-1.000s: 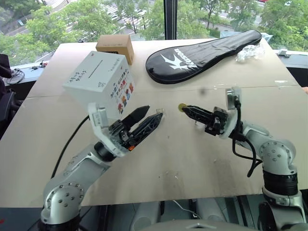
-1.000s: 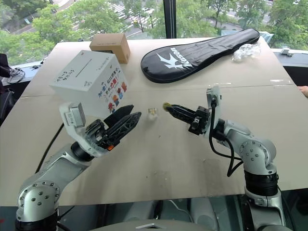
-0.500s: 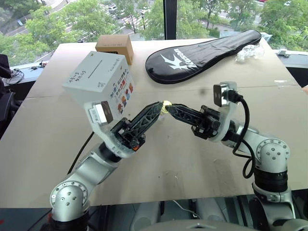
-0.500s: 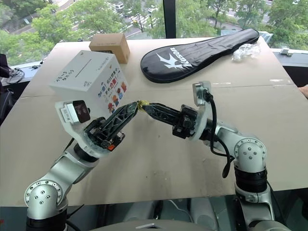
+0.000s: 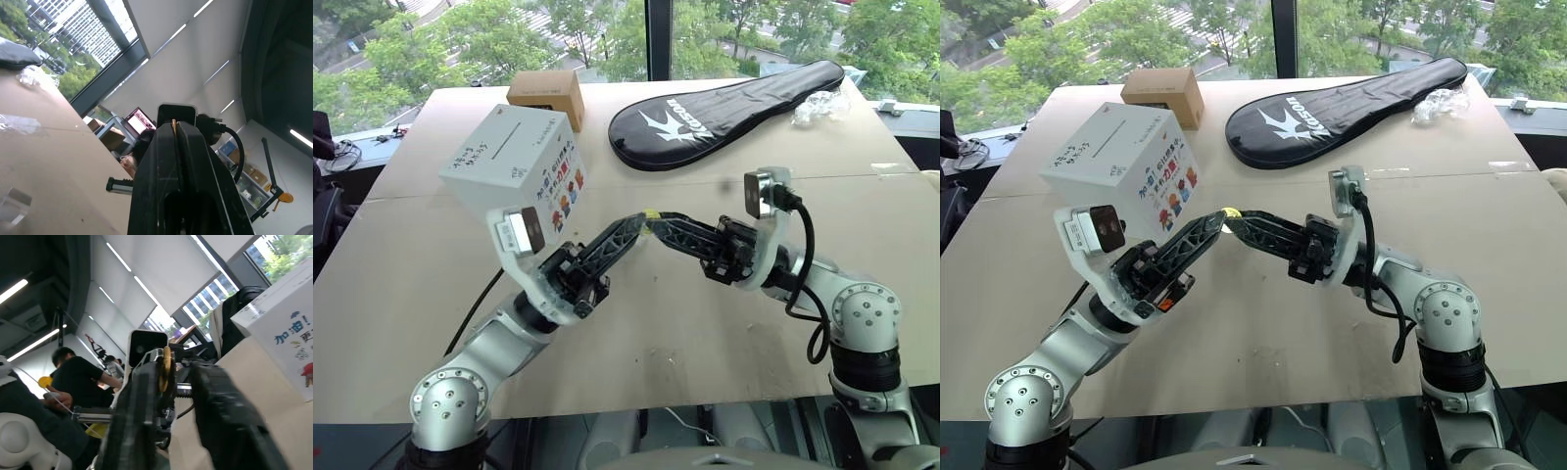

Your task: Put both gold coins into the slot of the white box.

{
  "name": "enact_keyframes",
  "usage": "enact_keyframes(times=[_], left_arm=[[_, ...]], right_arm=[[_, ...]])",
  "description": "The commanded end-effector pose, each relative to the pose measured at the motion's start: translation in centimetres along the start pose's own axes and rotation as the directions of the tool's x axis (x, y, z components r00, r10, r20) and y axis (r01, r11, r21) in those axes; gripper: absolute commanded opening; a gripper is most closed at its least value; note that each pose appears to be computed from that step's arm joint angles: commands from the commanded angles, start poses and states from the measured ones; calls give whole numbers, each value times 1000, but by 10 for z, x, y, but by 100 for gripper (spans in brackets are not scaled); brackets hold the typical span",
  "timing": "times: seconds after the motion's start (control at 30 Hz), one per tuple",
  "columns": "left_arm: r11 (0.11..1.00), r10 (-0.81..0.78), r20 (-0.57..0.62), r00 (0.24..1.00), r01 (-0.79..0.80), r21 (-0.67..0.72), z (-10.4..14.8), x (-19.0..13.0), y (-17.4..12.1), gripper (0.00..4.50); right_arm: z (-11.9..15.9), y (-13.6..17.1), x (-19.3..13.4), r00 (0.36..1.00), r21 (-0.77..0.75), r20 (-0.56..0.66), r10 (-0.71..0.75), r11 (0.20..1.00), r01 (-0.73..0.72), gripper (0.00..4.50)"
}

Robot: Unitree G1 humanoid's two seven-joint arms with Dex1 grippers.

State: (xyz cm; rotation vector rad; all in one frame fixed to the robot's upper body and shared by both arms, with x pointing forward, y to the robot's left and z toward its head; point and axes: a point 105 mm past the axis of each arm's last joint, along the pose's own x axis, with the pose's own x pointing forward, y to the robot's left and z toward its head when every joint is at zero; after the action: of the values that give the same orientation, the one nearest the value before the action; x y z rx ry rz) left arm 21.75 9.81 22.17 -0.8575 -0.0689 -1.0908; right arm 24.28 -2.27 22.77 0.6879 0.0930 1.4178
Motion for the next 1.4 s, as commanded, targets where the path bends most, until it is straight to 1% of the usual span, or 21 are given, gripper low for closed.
enact_keyframes(times=[0.03, 0.07, 0.1, 0.13, 0.17, 0.2, 0.23, 0.27, 0.33, 0.37, 0.47, 0.53, 0.6, 0.7, 0.77, 0.93, 1.0, 1.07, 1.2, 1.3, 1.4], left_arm=[[981, 123, 77, 989, -133, 142, 23, -1, 16, 0], [962, 174, 126, 977, -196, 190, 38, -3, 23, 0], [943, 190, 164, 968, -227, 242, 55, -3, 23, 0], [932, 193, 185, 963, -240, 272, 65, -3, 22, 0], [886, 223, 240, 945, -299, 355, 91, -3, 23, 0], [848, 238, 281, 930, -340, 407, 109, -4, 22, 0], [784, 280, 320, 905, -408, 469, 128, -4, 26, 0], [687, 361, 341, 868, -495, 533, 145, -5, 37, 0], [444, 519, 380, 766, -621, 646, 170, -10, 60, 0], [349, 566, 378, 733, -628, 696, 176, -12, 66, 0], [184, 651, 345, 676, -581, 793, 179, -13, 75, 0], [119, 673, 362, 645, -578, 808, 182, -14, 78, 0], [52, 676, 411, 612, -597, 801, 190, -15, 79, 0], [8, 686, 459, 564, -636, 771, 195, -17, 83, 0], [-49, 690, 483, 539, -630, 775, 198, -20, 84, 0], [-87, 729, 493, 474, -651, 754, 201, -37, 95, 0], [-82, 751, 485, 449, -665, 743, 201, -44, 101, 0], [-38, 784, 450, 428, -691, 722, 198, -50, 111, 0], [-22, 830, 392, 396, -679, 734, 194, -59, 120, 0], [19, 843, 352, 408, -675, 738, 190, -60, 124, 0], [70, 836, 326, 442, -674, 735, 187, -54, 124, 0]], right_arm=[[8, 0, -4, 999, -105, 2, -55, 993, 54, 303], [10, -5, -8, 995, -156, -10, -94, 983, 92, 303], [14, -11, -12, 990, -227, -14, -139, 965, 132, 303], [17, -14, -14, 986, -275, -13, -166, 949, 156, 303], [28, -20, -17, 978, -392, 7, -209, 899, 195, 303], [36, -23, -18, 973, -472, 21, -230, 856, 213, 303], [41, -24, -19, 971, -559, 17, -238, 803, 207, 303], [46, -25, -19, 970, -642, 6, -242, 743, 189, 303], [50, -23, -17, 978, -744, -26, -205, 657, 118, 303], [54, -21, -15, 983, -768, -25, -183, 633, 98, 303], [61, -14, -10, 991, -802, -17, -130, 594, 64, 303], [63, -13, -9, 992, -814, -24, -120, 578, 50, 303], [67, -12, -7, 994, -817, -6, -111, 574, 59, 303], [68, -13, -6, 994, -814, 12, -109, 576, 73, 303], [67, -15, -6, 994, -814, 10, -112, 576, 74, 303], [70, -17, -7, 993, -816, 18, -119, 572, 83, 303], [72, -17, -6, 993, -816, 23, -116, 572, 86, 303], [73, -17, -5, 993, -818, 24, -111, 570, 83, 303], [75, -16, -4, 994, -820, 25, -108, 566, 83, 303], [77, -16, -4, 994, -821, 29, -108, 564, 86, 303], [78, -16, -5, 993, -823, 33, -110, 561, 89, 303]])
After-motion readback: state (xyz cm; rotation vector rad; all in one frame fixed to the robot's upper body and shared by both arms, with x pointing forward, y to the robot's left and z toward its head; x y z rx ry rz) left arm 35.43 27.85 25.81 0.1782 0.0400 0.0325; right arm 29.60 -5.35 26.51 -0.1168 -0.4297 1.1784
